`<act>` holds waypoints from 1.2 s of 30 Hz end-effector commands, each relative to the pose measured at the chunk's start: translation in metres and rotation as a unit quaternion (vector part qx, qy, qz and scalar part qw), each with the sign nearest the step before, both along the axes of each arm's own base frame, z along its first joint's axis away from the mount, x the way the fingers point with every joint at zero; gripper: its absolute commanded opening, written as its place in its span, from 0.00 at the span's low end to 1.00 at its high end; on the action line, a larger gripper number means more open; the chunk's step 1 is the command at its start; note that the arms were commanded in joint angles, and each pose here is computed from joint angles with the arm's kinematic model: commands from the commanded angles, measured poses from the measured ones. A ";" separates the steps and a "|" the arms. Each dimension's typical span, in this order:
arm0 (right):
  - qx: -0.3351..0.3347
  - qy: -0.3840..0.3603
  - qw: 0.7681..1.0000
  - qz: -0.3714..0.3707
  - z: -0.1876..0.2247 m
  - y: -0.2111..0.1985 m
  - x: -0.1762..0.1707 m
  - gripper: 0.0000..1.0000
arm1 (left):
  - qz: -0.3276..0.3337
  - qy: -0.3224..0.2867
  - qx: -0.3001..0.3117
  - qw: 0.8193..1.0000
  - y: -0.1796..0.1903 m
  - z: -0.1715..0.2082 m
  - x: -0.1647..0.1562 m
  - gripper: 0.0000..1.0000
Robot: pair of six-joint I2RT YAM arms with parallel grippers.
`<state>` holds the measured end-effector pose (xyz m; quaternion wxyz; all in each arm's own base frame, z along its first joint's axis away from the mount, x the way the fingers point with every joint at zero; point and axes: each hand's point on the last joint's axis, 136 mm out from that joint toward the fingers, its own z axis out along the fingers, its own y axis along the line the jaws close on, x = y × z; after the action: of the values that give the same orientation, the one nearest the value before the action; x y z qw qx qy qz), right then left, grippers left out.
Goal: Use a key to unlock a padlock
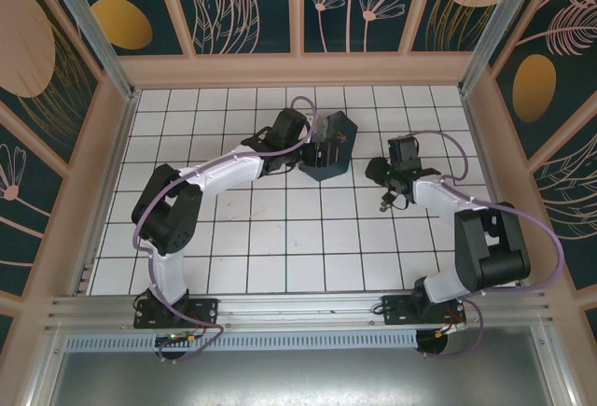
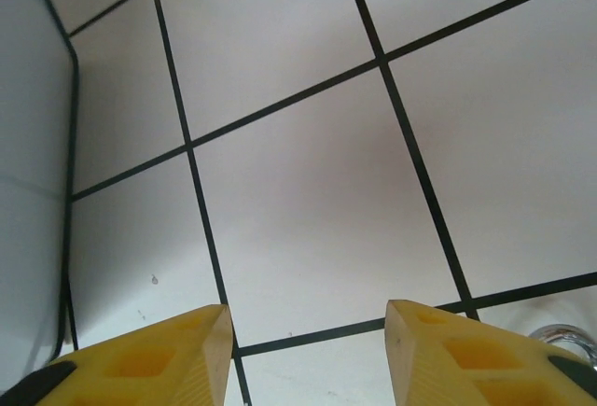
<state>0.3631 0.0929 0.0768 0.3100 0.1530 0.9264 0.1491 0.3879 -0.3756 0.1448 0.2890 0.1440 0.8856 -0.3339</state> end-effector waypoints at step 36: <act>-0.154 -0.412 0.892 -0.102 0.069 -0.132 -0.013 0.99 | 0.433 -0.370 0.150 0.808 0.404 -0.005 -0.014 0.99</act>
<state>0.3408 -0.0497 0.0937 0.6072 0.1538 0.7794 -0.0097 0.3702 0.0286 0.1124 0.6264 -0.0949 0.7700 0.0763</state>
